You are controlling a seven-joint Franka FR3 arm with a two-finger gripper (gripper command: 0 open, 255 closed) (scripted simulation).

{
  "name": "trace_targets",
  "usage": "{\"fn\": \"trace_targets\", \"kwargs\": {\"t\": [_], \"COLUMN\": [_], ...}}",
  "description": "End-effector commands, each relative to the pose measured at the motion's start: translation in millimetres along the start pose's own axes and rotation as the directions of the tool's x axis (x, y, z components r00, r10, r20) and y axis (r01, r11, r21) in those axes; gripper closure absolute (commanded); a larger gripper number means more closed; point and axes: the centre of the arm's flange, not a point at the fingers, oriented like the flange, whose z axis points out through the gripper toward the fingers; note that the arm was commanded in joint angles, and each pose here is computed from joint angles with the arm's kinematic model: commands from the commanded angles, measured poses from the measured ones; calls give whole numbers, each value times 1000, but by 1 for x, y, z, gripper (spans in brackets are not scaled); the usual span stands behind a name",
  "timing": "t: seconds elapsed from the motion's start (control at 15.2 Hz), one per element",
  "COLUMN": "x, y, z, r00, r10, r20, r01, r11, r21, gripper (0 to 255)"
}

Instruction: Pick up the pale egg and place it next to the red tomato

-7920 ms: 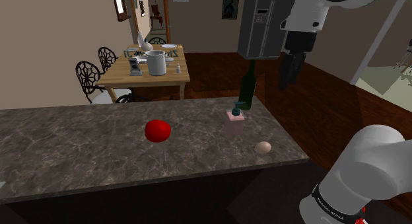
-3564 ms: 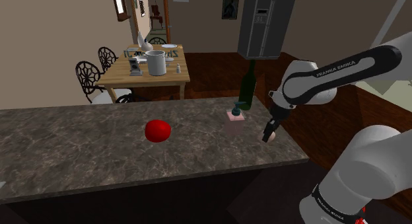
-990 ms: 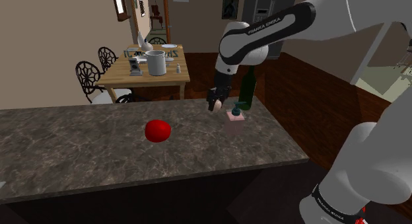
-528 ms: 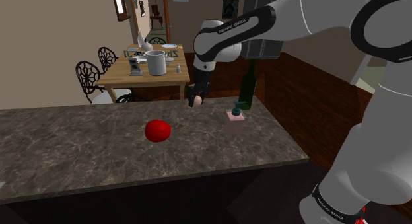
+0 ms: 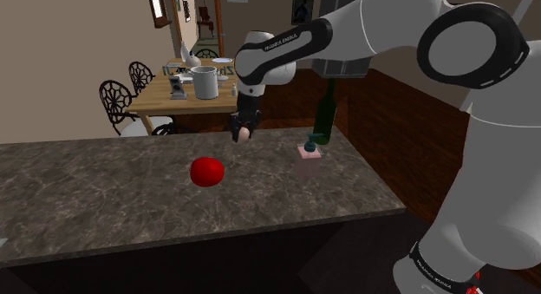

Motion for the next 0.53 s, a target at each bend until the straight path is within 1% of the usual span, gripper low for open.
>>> {"fn": "trace_targets", "kwargs": {"t": [0.0,0.46], "x": [0,-2], "y": [2,10], "z": [9,45], "r00": [1000,1000], "r10": [0,0], "r20": [-1,-1], "r01": [0,0], "r11": [1000,1000], "r21": [0,0], "gripper": [255,255]}}
